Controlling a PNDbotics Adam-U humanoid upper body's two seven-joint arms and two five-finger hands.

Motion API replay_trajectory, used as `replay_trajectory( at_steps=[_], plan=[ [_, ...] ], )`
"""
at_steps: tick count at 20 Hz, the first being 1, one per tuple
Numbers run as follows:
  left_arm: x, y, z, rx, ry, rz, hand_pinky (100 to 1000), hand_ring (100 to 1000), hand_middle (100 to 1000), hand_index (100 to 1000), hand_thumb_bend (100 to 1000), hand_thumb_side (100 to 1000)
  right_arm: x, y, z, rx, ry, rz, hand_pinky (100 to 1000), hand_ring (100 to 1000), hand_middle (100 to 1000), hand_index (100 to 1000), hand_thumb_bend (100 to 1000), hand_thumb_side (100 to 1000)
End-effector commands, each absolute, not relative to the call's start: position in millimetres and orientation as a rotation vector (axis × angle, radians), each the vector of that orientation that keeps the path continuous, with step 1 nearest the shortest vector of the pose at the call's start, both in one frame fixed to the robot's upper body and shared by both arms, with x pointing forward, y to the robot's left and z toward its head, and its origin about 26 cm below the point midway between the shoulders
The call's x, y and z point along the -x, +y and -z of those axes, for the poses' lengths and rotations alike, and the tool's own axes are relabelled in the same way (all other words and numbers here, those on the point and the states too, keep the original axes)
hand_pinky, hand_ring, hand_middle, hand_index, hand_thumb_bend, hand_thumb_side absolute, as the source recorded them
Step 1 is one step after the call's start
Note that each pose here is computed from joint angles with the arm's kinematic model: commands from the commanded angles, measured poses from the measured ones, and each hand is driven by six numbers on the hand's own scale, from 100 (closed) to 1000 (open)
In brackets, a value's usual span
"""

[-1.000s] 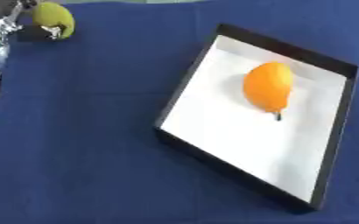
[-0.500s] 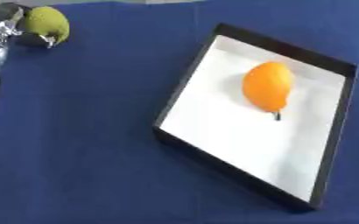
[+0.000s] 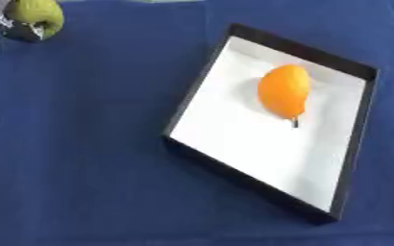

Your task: Pick up objects on the table and place them in the box.

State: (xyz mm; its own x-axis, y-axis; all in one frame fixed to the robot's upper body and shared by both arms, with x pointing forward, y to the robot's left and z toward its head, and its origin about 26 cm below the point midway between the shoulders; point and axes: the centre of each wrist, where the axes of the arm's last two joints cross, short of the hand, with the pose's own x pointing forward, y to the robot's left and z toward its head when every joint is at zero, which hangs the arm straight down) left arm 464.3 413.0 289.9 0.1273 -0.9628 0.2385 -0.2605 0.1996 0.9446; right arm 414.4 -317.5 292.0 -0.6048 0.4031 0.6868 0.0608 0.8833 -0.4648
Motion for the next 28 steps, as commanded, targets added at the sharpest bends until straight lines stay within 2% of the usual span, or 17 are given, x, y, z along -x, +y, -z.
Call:
replay_trajectory(
  at_steps=[1,5,11,20,28],
  plan=[
    [-457,410,-323,-1.333,-1.47,0.78,681,595,518,425,100,100,-412,-322,-299,0.345,-2.194,-0.506,974,867,825,836,100,489],
    [-452,395,-343,-1.337,-1.573,0.833,667,574,496,410,102,100,-412,-323,-296,0.336,-2.19,-0.496,974,867,825,836,100,490],
    [-443,348,-374,-1.327,-1.774,1.049,664,570,496,383,217,100,-411,-323,-299,0.321,-2.206,-0.474,975,868,826,837,100,495],
    [-421,260,-392,-1.171,-2.074,1.468,675,580,498,392,365,100,-412,-322,-304,0.312,-2.219,-0.44,977,876,834,840,100,507],
    [-385,199,-395,-0.962,-2.294,1.777,670,573,499,398,351,100,-411,-321,-309,0.309,-2.237,-0.404,979,891,861,847,100,518]
  ],
)
